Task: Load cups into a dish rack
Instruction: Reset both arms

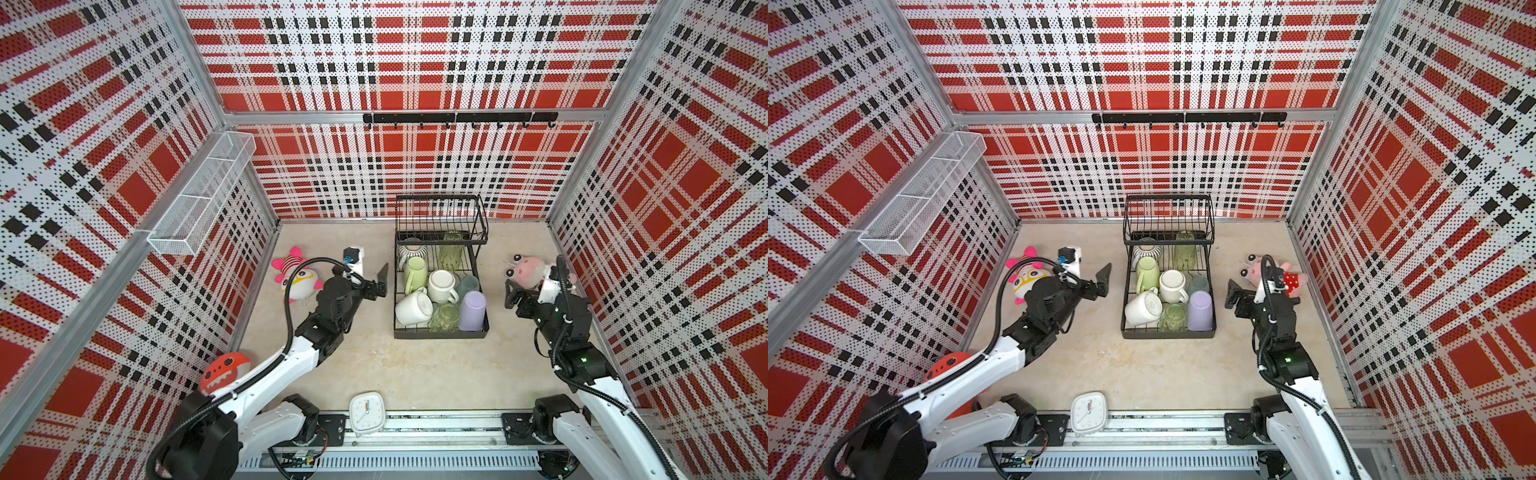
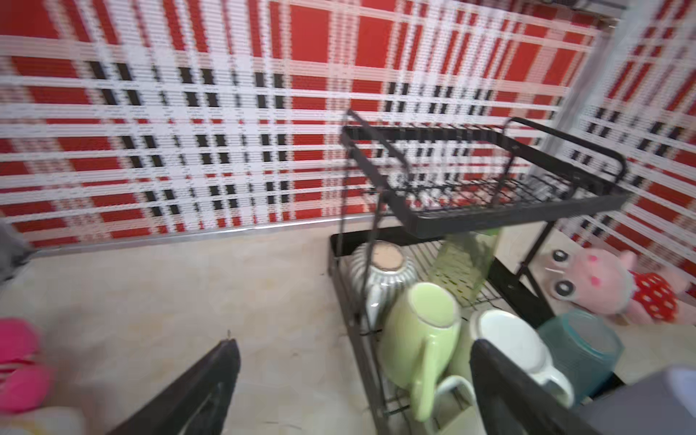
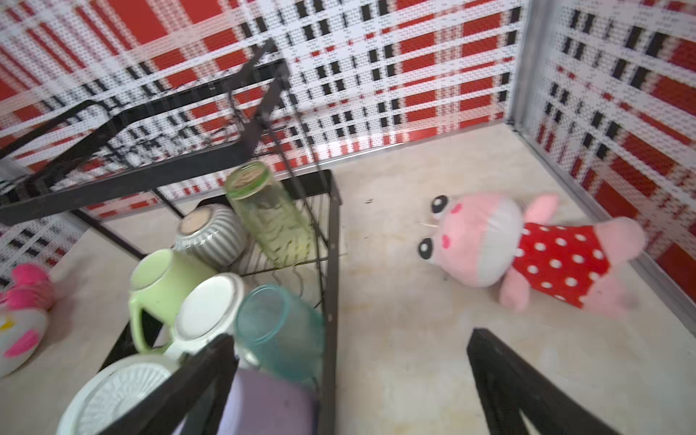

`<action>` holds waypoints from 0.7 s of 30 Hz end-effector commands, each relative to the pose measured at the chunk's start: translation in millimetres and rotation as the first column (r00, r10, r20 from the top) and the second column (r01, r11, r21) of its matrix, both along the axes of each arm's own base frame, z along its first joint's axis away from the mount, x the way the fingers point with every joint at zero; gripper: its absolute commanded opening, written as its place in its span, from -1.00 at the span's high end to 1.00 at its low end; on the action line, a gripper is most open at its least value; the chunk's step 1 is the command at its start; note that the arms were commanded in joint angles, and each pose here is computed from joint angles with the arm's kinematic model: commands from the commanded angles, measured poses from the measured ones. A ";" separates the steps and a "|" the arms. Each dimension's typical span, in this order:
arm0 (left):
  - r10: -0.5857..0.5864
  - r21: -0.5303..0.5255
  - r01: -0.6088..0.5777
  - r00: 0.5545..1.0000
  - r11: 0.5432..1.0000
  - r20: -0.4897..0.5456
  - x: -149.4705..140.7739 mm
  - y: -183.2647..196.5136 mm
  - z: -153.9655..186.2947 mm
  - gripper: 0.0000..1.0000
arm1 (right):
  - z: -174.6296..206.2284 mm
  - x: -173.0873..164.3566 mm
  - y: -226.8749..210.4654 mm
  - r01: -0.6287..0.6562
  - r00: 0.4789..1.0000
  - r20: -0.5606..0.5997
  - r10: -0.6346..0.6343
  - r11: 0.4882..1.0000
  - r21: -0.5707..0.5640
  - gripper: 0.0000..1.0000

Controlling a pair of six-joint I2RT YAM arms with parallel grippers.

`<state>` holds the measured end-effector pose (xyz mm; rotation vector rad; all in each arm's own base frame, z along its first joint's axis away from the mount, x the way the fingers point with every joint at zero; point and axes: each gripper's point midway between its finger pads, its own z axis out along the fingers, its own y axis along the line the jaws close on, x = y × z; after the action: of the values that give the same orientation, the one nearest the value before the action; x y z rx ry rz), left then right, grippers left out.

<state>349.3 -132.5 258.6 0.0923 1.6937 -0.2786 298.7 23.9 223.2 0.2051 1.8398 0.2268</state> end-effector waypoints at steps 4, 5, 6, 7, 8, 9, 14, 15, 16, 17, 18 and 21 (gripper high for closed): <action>0.280 0.030 -0.281 0.959 0.959 0.037 -12.4 73.6 -9.8 -0.96 | -5.9 11.3 -17.0 0.074 0.983 0.176 -0.059 0.994 -0.082 -1.00; 0.313 0.044 -0.315 0.948 0.948 0.049 -12.5 81.7 -12.6 -0.97 | -10.1 10.0 -25.3 0.122 0.974 0.205 -0.099 0.987 -0.103 -1.00; 0.350 0.049 -0.353 0.935 0.935 0.057 -11.4 91.4 -16.7 -0.97 | -15.2 7.5 -31.7 0.162 0.963 0.239 -0.125 0.977 -0.140 -1.00; 0.372 0.046 -0.374 0.927 0.926 0.057 -9.0 99.7 -22.6 -0.96 | -17.0 4.4 -37.7 0.203 0.948 0.283 -0.147 0.962 -0.182 -1.00; 0.362 0.055 -0.365 0.930 0.929 0.059 -5.3 103.6 -28.0 -0.97 | -19.7 3.3 -41.5 0.227 0.942 0.295 -0.160 0.951 -0.210 -1.00; 0.329 0.056 -0.333 0.942 0.941 0.067 -1.0 103.7 -33.0 -0.97 | -26.6 5.4 -43.1 0.231 0.949 0.272 -0.162 0.942 -0.245 -1.00; 0.294 0.057 -0.304 0.947 0.951 0.128 6.9 129.6 -55.4 -0.97 | -47.9 19.2 -33.5 0.170 0.968 0.229 -0.101 0.936 -0.307 -1.00; 0.302 0.049 -0.312 0.941 0.949 0.151 4.9 133.4 -57.8 -0.97 | -50.3 20.8 -33.3 0.173 0.966 0.238 -0.100 0.936 -0.307 -1.00; 0.288 0.044 -0.300 0.941 0.953 0.180 2.8 132.9 -57.7 -0.97 | -55.5 23.6 -33.3 0.172 0.968 0.231 -0.100 0.934 -0.314 -1.00; 0.271 0.039 -0.284 0.941 0.958 0.203 0.2 131.9 -59.6 -0.96 | -60.4 27.4 -31.6 0.161 0.970 0.225 -0.090 0.933 -0.322 -1.00; 0.256 0.036 -0.271 0.940 0.962 0.226 -1.1 131.3 -59.2 -0.96 | -61.1 30.6 -28.4 0.149 0.969 0.236 -0.071 0.932 -0.331 -1.00; 0.305 0.027 -0.315 0.934 0.949 0.183 1.7 143.9 -76.7 -0.97 | -55.7 39.7 -27.1 0.162 0.956 0.285 -0.067 0.932 -0.325 -1.00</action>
<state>347.6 9.5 140.5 -0.1185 1.6974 0.0418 331.4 -6.1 126.0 0.0478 1.7457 -0.1493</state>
